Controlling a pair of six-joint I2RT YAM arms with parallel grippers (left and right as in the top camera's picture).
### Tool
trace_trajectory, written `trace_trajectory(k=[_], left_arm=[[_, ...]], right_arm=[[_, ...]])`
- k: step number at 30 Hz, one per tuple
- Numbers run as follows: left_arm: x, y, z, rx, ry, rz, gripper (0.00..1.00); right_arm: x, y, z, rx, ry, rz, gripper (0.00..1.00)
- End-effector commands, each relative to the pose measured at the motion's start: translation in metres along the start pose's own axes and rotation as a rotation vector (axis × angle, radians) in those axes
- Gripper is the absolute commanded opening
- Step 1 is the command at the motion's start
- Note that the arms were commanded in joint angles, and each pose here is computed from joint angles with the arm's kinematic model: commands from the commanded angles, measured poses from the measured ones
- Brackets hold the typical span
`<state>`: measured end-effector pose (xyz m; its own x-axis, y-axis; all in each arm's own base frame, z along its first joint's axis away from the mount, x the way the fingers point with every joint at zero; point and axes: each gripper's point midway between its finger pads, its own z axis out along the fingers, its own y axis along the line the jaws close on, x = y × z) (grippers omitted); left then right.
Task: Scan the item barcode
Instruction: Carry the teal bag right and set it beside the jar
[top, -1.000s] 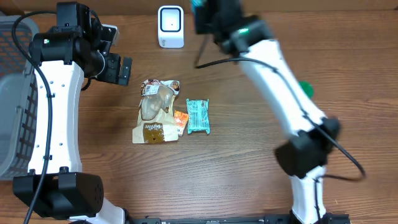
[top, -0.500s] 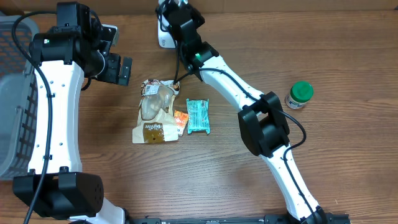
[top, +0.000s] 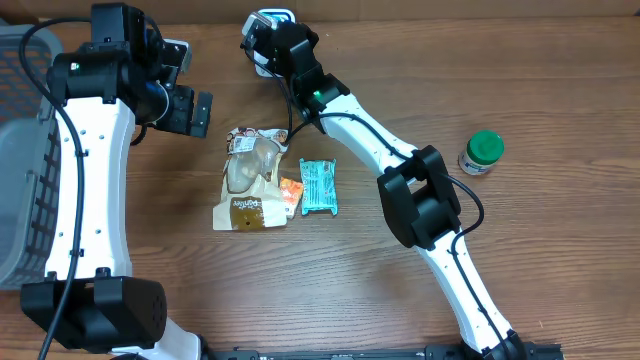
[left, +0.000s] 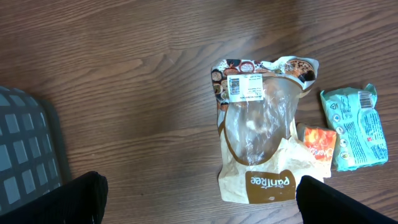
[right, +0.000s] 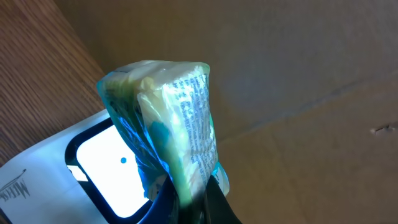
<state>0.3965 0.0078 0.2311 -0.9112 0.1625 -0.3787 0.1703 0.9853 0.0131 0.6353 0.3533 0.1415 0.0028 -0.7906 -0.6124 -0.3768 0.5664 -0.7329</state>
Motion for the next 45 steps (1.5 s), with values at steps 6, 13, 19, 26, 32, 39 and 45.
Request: trace_trajectory(k=[6, 13, 19, 26, 32, 39, 45], left_arm=[[-0.002, 0.000, -0.002, 0.005, -0.008, 0.010, 1.00], [-0.002, 0.000, -0.002, 0.005, -0.008, 0.010, 1.00], [-0.002, 0.000, -0.002, 0.005, -0.008, 0.010, 0.99], [-0.002, 0.000, -0.002, 0.005, -0.008, 0.010, 0.99], [-0.002, 0.000, -0.002, 0.005, -0.008, 0.010, 0.99], [-0.002, 0.000, -0.002, 0.005, -0.008, 0.010, 1.00], [-0.002, 0.000, -0.002, 0.005, -0.008, 0.010, 1.00]], right_arm=[[0.008, -0.019, -0.001, 0.069, 0.044, 0.003, 0.04], [0.001, -0.031, -0.006, 0.093, 0.040, 0.026, 0.04], [-0.041, -0.075, -0.038, 0.065, -0.051, 0.254, 0.04], [-0.076, -0.148, -0.124, -0.047, -0.052, 0.620, 0.04], [-0.062, -0.186, -0.206, -0.173, 0.066, 0.895, 0.04], [0.019, -0.187, -0.278, -0.195, 0.430, 1.037, 0.04], [0.101, -0.155, -0.294, -0.186, 0.777, 1.111, 0.04]])
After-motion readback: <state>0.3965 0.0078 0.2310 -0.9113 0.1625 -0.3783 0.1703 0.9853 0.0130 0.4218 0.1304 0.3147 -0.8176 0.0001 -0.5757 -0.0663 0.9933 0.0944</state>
